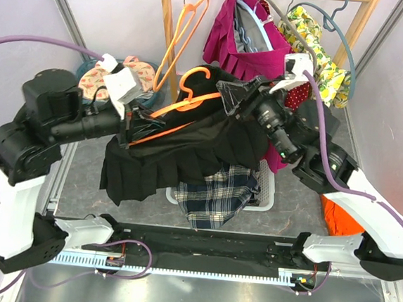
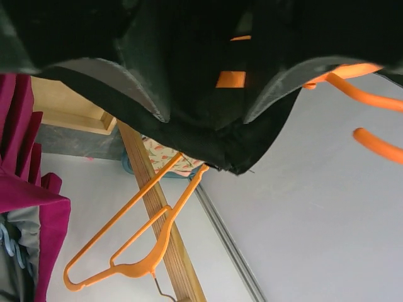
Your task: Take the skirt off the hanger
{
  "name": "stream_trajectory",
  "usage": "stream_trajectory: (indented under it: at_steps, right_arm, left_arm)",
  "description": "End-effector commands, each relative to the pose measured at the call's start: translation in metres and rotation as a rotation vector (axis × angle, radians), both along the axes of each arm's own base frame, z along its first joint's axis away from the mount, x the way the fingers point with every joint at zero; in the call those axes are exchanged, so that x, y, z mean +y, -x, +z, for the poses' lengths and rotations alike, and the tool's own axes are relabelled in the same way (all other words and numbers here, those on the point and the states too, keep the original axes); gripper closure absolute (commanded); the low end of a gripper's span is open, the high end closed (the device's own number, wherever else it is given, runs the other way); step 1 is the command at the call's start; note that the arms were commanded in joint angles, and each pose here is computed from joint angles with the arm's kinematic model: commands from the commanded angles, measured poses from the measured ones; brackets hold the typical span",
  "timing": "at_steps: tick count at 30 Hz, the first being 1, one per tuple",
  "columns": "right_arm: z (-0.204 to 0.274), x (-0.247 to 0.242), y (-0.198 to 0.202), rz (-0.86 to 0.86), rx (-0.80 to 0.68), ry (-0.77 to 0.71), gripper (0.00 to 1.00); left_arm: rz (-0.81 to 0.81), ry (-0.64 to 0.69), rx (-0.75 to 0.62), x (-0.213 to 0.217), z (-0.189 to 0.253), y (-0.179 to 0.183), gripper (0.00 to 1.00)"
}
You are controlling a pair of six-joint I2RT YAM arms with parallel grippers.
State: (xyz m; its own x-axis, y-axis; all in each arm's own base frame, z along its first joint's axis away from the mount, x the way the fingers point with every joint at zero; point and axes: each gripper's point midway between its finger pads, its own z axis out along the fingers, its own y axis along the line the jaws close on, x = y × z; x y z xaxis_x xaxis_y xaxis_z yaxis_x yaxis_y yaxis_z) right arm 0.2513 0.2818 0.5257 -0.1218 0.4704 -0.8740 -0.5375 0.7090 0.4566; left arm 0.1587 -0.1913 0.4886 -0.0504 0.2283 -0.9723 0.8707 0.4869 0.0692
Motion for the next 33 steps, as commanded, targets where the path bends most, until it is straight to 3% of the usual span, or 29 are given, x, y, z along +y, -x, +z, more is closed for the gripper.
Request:
stream_trajectory:
  at_steps: [1, 6, 10, 18, 20, 24, 33]
  right_arm:
    - [-0.008, -0.012, 0.006, -0.006, -0.032, 0.085, 0.35]
    - [0.001, -0.026, 0.022, 0.034, -0.142, 0.201, 0.25]
    - [0.029, -0.071, 0.039, -0.032, -0.277, 0.249, 0.10]
    - [0.059, -0.118, 0.069, -0.052, -0.418, 0.322, 0.05]
    - [0.056, -0.114, 0.071, -0.022, -0.411, 0.357, 0.06]
    - [0.039, -0.075, 0.086, 0.197, -0.400, 0.426, 0.06]
    - [0.025, -0.028, 0.108, 0.461, -0.396, 0.432, 0.06]
  left_arm:
    - [0.006, 0.106, -0.212, 0.010, 0.053, 0.009, 0.98]
    - [-0.032, 0.111, -0.204, 0.008, 0.054, 0.018, 0.98]
    - [-0.122, 0.108, -0.222, 0.008, 0.053, 0.040, 0.98]
    - [-0.293, 0.142, -0.234, 0.009, 0.058, 0.085, 0.98]
    - [-0.330, 0.146, -0.226, 0.008, 0.057, 0.092, 0.98]
    - [-0.353, 0.146, -0.217, 0.005, 0.056, 0.094, 0.98]
    - [-0.324, 0.139, -0.208, 0.004, 0.055, 0.086, 0.98]
